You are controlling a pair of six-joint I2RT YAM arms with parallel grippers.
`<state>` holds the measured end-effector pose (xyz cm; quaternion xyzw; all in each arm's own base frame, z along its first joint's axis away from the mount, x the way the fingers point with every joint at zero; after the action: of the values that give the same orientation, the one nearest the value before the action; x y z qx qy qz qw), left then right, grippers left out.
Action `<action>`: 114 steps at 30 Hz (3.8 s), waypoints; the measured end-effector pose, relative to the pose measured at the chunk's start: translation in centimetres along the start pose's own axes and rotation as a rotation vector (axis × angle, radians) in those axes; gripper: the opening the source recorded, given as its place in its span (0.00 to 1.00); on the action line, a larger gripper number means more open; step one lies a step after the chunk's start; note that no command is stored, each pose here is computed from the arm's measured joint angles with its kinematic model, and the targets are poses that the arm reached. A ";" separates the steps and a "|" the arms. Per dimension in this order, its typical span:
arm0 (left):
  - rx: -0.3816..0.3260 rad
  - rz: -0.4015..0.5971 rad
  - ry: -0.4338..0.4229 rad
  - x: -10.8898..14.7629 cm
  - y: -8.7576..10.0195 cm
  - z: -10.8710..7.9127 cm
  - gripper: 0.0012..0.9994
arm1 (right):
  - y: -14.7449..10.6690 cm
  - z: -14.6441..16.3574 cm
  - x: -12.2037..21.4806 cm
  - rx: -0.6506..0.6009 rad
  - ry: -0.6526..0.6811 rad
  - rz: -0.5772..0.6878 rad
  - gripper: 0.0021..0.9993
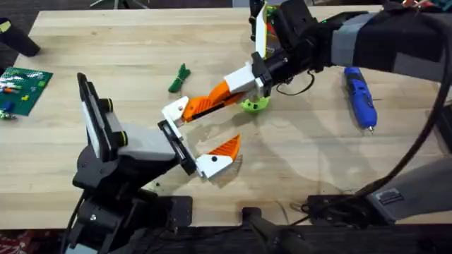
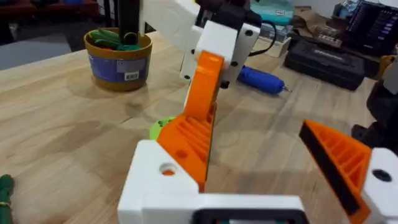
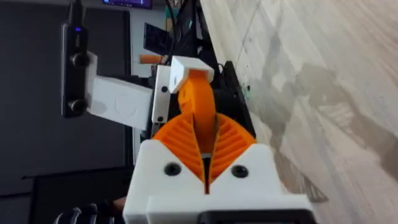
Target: Pick up the gripper from the table and insert it into the empty holder that is missing its gripper. Then pick up a screw, insert it into the mounting hole, and use the screwdriver to tighten it. Finally, clean up the table by picking up the vegetable and placing it into the bucket.
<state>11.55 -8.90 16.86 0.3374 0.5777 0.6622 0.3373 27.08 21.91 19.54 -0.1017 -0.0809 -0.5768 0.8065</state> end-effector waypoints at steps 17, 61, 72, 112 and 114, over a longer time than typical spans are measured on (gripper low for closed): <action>-0.002 -0.001 -0.005 0.0 0.0 0.0 0.98 | 1.4 0.5 -0.3 0.017 -0.018 -0.059 0.02; 0.068 0.022 0.124 0.2 -0.3 1.2 0.98 | 2.4 1.9 -4.7 0.104 -0.136 -0.160 0.02; 0.062 0.026 0.161 0.2 -0.3 1.5 0.98 | 2.6 2.3 -5.3 0.196 -0.142 -0.173 0.02; 0.026 -0.004 -0.073 0.0 0.0 -0.6 0.98 | 3.2 2.4 -2.3 0.229 -0.047 -0.148 0.99; 0.026 -0.004 -0.076 0.0 0.0 -0.6 0.98 | 3.3 2.3 -1.8 0.227 -0.041 -0.155 0.99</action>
<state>11.05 -9.21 16.78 0.3656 0.5738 0.6406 0.3559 29.59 25.19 21.13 -0.0152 -0.1697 -0.6222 0.7641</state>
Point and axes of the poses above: each hand's point on the last joint's axis, 136 mm out from that joint toward the fingers, its own x axis back along the fingers, its own z axis along the line the jaws close on, y = z × x, the point moved 9 cm from there along x, back along the fingers, and after that the axes turned 15 degrees about -x, right-handed, at the moved point
